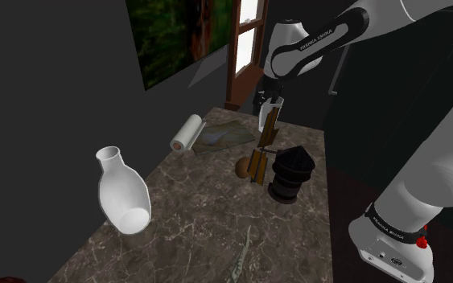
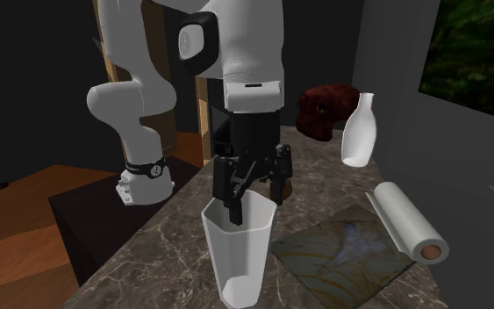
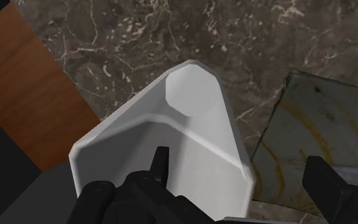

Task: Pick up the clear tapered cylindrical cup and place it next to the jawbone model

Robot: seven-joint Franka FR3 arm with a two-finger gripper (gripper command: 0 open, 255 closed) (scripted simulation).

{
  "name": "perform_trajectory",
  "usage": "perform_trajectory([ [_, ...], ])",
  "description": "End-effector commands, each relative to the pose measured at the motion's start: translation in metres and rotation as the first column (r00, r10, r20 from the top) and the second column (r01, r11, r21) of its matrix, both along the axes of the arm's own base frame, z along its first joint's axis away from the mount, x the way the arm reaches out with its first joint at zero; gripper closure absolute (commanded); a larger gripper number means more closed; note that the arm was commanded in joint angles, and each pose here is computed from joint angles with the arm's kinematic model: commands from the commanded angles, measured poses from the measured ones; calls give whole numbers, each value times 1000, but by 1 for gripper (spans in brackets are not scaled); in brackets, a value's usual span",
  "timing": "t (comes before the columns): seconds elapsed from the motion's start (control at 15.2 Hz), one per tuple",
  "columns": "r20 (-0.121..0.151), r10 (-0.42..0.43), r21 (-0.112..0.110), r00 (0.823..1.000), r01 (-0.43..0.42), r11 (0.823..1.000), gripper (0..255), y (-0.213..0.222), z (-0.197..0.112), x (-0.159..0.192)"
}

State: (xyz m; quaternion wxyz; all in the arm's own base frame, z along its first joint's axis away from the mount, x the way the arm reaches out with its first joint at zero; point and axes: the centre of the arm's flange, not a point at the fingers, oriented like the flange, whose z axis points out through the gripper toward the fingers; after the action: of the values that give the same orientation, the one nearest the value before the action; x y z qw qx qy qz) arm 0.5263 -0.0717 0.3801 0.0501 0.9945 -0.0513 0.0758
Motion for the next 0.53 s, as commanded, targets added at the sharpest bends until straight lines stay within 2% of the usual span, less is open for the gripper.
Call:
perform_trajectory([
  [0.0,1,0,0,1000,0,1000,0,0,-3,1],
  [0.4,1,0,0,1000,0,1000,0,0,-3,1],
  [0.46,1,0,0,1000,0,1000,255,0,-3,1],
])
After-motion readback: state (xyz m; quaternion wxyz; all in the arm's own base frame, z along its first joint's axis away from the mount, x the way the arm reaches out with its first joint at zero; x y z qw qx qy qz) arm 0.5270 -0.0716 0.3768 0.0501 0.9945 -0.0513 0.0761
